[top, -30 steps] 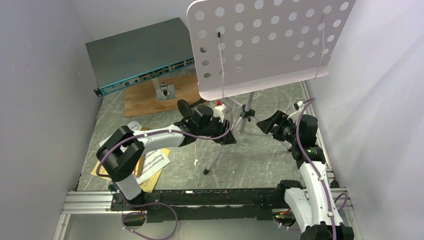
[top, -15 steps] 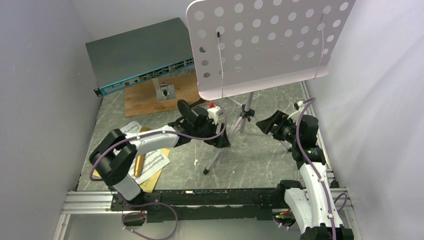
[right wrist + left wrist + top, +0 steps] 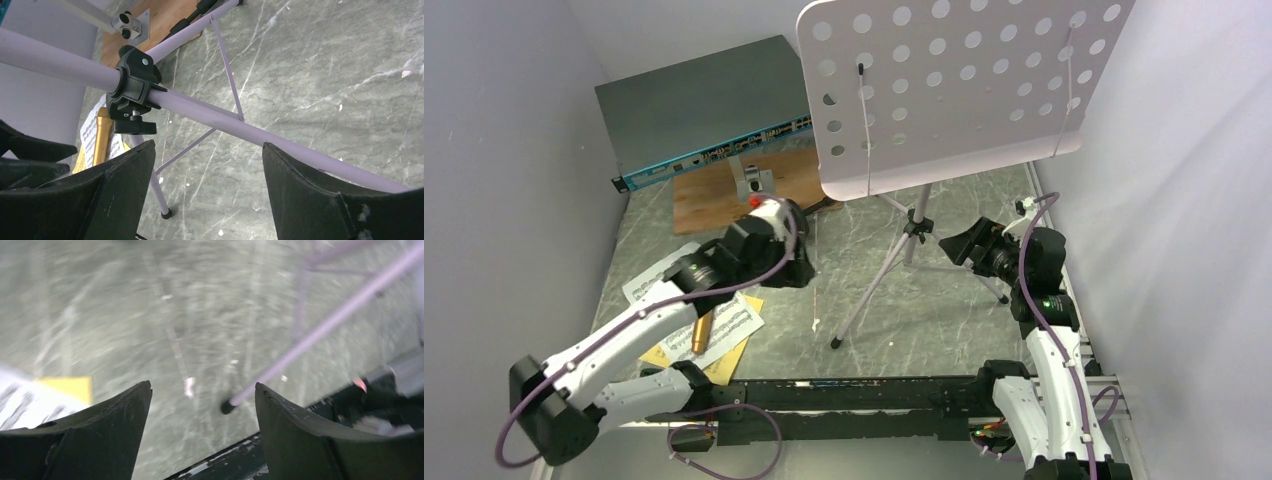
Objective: Set up the instrument practice props
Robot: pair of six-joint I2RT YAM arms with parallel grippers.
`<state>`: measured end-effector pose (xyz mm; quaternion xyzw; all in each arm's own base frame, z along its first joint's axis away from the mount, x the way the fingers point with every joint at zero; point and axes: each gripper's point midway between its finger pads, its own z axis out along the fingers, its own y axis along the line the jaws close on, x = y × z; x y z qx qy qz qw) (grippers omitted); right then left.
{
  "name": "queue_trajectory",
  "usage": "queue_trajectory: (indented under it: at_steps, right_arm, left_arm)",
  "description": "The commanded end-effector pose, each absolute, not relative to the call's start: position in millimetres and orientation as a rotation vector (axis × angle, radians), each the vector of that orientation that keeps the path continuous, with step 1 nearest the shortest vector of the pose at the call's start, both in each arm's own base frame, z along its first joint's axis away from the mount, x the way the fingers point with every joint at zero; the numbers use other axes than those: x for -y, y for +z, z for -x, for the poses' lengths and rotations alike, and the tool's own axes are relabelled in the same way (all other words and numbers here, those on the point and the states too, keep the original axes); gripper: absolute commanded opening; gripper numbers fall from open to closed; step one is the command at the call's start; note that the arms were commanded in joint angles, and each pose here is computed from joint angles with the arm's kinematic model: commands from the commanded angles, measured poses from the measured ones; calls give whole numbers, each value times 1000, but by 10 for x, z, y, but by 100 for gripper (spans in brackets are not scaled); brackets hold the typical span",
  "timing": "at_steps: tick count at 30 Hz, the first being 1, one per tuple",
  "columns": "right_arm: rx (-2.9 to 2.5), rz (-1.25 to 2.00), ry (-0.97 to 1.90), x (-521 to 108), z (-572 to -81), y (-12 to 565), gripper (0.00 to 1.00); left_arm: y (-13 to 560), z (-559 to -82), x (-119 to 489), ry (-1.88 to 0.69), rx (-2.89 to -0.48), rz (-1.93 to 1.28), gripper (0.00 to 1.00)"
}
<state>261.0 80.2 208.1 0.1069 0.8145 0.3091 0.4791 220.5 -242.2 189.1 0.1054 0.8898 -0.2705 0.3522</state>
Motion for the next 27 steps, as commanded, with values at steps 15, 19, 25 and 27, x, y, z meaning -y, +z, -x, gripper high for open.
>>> queue_trajectory:
  at_steps: [15,19,25,27]
  right_arm:
    - [-1936,-143,779,-923,-2318,2449,78]
    - [-1948,-88,812,-1034,-2211,2496,75]
    - [-1951,217,909,-1673,-1930,2585,75]
    - [-1918,281,943,-1842,-1805,2649,76]
  left_arm:
    - [641,-2156,670,18,-2563,928,98]
    - [514,-2180,701,-9,-2556,1018,96]
    - [270,-2148,617,171,-2605,1119,88]
    - [202,-2175,625,174,-2608,1117,85]
